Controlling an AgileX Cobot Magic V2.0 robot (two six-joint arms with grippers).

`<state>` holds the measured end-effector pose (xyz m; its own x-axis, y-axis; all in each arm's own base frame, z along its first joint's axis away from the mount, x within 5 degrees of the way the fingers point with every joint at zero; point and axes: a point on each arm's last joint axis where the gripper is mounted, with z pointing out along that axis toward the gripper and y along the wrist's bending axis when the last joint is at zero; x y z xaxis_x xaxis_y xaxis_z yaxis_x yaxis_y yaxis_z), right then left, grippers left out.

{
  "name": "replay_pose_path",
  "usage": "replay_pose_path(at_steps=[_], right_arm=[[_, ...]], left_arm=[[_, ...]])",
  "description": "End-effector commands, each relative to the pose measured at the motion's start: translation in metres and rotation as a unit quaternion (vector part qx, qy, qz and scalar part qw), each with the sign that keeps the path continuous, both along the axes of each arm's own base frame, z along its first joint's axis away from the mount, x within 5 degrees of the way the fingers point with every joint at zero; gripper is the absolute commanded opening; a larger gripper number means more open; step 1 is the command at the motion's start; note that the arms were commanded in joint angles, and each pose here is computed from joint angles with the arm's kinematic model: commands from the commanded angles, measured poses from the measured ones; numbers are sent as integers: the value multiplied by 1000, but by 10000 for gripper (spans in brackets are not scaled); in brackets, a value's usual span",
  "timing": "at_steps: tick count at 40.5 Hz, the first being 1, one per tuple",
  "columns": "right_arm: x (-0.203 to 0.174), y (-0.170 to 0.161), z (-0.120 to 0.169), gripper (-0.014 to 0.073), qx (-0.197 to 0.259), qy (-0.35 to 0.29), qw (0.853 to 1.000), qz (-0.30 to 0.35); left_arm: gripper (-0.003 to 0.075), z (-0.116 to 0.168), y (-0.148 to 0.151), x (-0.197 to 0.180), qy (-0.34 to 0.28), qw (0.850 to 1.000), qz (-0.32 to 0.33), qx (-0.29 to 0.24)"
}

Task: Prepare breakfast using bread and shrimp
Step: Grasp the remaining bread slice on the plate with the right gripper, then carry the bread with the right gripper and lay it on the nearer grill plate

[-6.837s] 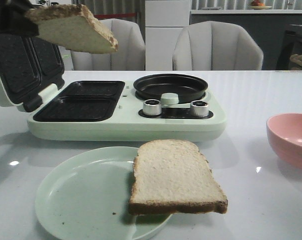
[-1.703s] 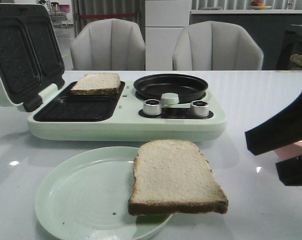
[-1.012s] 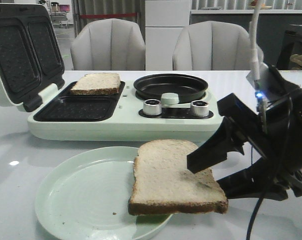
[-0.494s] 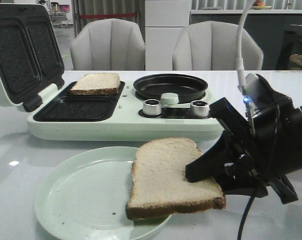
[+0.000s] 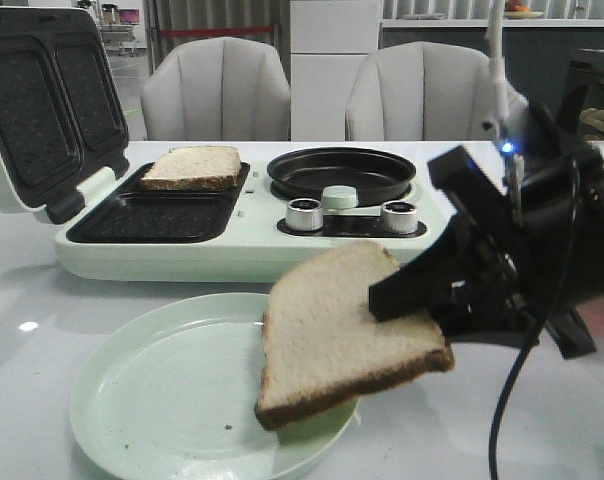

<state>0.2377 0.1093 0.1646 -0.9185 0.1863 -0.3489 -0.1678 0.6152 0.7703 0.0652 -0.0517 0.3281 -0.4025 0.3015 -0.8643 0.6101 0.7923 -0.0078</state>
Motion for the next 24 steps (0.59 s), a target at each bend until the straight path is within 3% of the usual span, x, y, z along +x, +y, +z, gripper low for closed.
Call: replay_pose_path(at_steps=[1, 13, 24], right_arm=[[-6, 4, 43, 57, 52, -73, 996, 14], [2, 9, 117, 57, 108, -193, 975, -10], [58, 64, 146, 57, 75, -237, 969, -10]], left_arm=[[571, 14, -3, 1, -35, 999, -7, -29], [571, 14, -3, 1, -35, 999, -7, -29], [571, 14, -3, 1, -35, 999, -7, -29]])
